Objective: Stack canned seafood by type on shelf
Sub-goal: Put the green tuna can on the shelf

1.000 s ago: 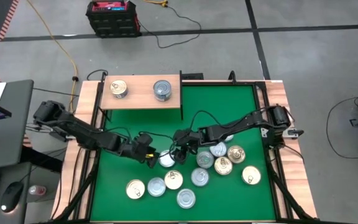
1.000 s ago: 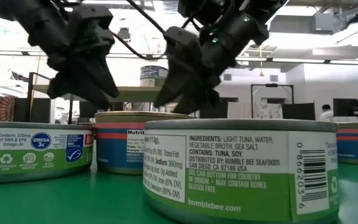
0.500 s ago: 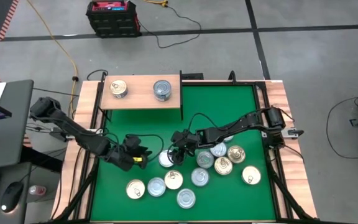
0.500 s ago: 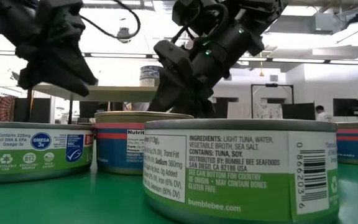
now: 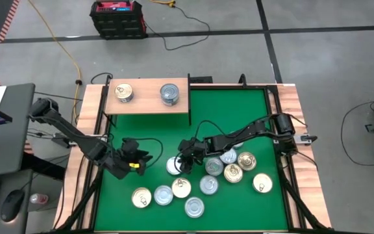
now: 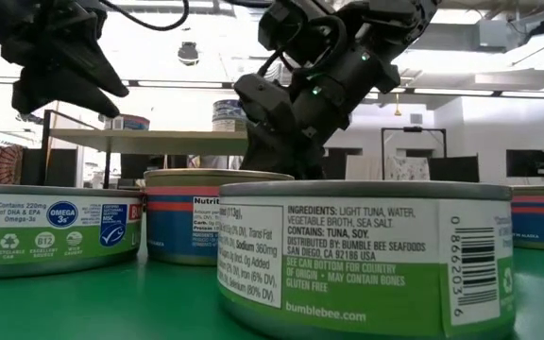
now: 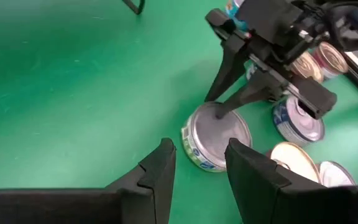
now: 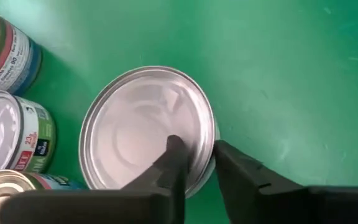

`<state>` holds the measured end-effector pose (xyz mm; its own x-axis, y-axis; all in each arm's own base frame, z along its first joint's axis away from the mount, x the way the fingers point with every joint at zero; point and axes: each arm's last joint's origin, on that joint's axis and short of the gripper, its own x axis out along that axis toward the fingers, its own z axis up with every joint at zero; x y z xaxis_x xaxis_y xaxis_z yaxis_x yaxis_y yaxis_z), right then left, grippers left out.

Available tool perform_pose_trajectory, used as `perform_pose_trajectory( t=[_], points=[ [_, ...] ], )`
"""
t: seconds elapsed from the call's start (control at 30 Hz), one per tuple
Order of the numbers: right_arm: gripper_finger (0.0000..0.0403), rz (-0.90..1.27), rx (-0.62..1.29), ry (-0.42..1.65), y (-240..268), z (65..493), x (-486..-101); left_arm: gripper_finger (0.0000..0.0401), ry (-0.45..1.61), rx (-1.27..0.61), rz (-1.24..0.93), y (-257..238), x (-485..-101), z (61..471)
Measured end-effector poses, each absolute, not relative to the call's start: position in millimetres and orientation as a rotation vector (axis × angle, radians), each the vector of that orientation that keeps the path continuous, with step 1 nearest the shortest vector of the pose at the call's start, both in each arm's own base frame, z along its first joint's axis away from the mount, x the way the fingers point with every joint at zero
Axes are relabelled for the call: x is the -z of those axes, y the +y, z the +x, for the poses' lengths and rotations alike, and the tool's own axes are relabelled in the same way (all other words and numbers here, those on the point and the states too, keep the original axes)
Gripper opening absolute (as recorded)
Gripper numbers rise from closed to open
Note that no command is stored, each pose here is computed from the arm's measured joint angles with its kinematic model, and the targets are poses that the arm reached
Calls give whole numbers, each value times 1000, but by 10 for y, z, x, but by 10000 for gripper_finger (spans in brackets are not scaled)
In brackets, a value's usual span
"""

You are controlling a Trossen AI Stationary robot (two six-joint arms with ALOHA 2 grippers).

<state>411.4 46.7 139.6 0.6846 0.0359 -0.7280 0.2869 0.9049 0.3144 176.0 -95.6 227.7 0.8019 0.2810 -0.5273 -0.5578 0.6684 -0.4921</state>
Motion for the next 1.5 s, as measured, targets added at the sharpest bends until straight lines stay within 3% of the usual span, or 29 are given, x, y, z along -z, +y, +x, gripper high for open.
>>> perform_pose_trajectory(
  t=[0.23, 0.4, 0.63, 0.83, 1.13, 1.23, 1.5],
  points=[
    [16, 491, 124, 884, 413, 4079, -1372, 132, 426, -448, -705, -945, -2343, 1736],
    [19, 640, 142, 958, 252, 4029, -1377, 132, 422, -402, -706, -969, -2370, 1760],
    [15, 648, 227, 1058, 16, 3907, -1367, 132, 344, -342, -663, -997, -2463, 1820],
    [57, 624, 251, 1074, -134, 3818, -1514, 132, 291, -351, -665, -961, -2509, 1868],
    [80, 486, 195, 987, -223, 3518, -2218, 135, 260, -441, -688, -829, -2500, 1921],
    [117, 492, 144, 942, -39, 3479, -2378, 135, 243, -478, -691, -769, -2501, 1943],
    [260, 549, 69, 896, 476, 3499, -2436, 135, 275, -492, -686, -605, -2492, 2015]
  ],
)
